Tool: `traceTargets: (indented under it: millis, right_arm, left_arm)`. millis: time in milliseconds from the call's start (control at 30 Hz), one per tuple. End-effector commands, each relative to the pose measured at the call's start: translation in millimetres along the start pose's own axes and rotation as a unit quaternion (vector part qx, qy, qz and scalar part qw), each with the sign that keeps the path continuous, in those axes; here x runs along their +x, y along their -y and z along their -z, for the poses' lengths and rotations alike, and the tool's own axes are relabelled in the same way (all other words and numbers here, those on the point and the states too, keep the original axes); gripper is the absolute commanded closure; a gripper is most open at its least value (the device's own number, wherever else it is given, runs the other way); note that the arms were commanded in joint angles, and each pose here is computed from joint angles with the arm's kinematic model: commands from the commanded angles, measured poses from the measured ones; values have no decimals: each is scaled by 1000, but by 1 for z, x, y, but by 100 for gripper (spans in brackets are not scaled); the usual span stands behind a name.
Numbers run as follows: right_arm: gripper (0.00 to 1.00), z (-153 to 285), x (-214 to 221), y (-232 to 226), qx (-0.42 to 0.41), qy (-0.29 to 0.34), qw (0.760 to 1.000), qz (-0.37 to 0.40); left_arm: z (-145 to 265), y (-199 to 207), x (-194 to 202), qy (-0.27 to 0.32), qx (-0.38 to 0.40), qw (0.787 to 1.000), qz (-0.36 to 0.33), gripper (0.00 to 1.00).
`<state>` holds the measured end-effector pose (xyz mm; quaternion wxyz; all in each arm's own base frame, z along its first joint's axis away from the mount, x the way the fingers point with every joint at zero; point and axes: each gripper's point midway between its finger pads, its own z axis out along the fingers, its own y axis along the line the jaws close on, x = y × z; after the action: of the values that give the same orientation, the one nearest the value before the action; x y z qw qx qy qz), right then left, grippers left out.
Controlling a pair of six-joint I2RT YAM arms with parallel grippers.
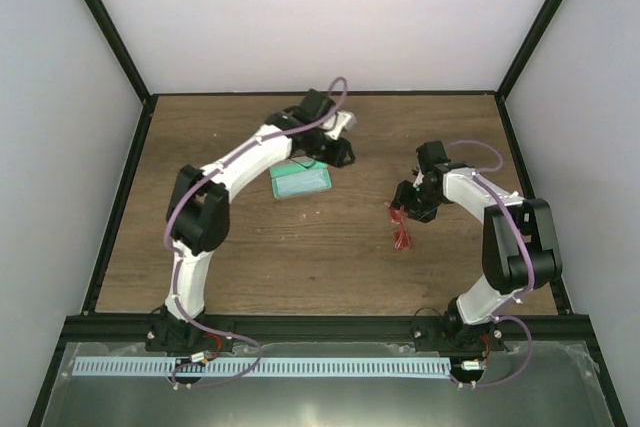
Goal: Organize the sunglasses
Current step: Pick up the sunglasses from the center of the board.
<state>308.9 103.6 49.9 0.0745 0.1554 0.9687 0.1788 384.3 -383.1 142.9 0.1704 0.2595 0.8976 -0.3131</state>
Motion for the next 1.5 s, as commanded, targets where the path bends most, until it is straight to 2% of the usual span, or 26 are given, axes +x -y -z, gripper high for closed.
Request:
traceTargets:
  millis: [0, 67, 133, 167, 300, 400, 467, 533, 767, 1033, 1167, 1367, 1467]
  right_arm:
    - [45, -5, -2, -3, 13, -10, 999, 47]
    - [44, -7, 1, -3, 18, -17, 998, 55]
    - [41, -9, 4, -3, 16, -22, 998, 59]
    - [40, -10, 5, -4, 14, -24, 998, 59]
    - [39, -14, 9, -5, 6, -36, 998, 61]
    - [39, -17, 12, -3, 6, -41, 997, 61]
    - [39, -18, 13, -2, 7, -43, 997, 62]
    - [39, -19, 15, 0, 9, -46, 997, 62]
    - [42, -26, 18, 6, 17, -56, 996, 66]
    - [56, -28, 18, 13, 39, -59, 995, 65]
    - [62, -23, 13, 14, 52, -48, 995, 68]
    - [62, -12, 4, 10, 79, -24, 993, 86]
    - [69, -11, 2, 8, 84, -21, 992, 90]
  left_arm:
    - [48, -72, -18, 29, -137, 988, -63, 68]
    - [64, -96, -21, 32, -186, 978, -89, 68]
    - [75, -122, -18, 19, -256, 959, -118, 66]
    - [78, -131, -15, 9, -277, 952, -134, 60]
    - [92, -151, -11, 3, -301, 939, -166, 16]
    - [104, -162, -9, 8, -270, 948, -169, 9]
    - [110, -164, -7, 11, -241, 954, -180, 7]
    - [115, -171, -3, 8, -245, 950, -194, 7]
    - [108, -190, 6, -6, -250, 949, -193, 14]
    - [97, -198, 13, -16, -245, 952, -180, 23]
    - [93, -199, 16, -18, -245, 953, -176, 24]
    - [95, -200, 20, -18, -251, 952, -173, 25]
    - [94, -201, 23, -21, -252, 952, -172, 25]
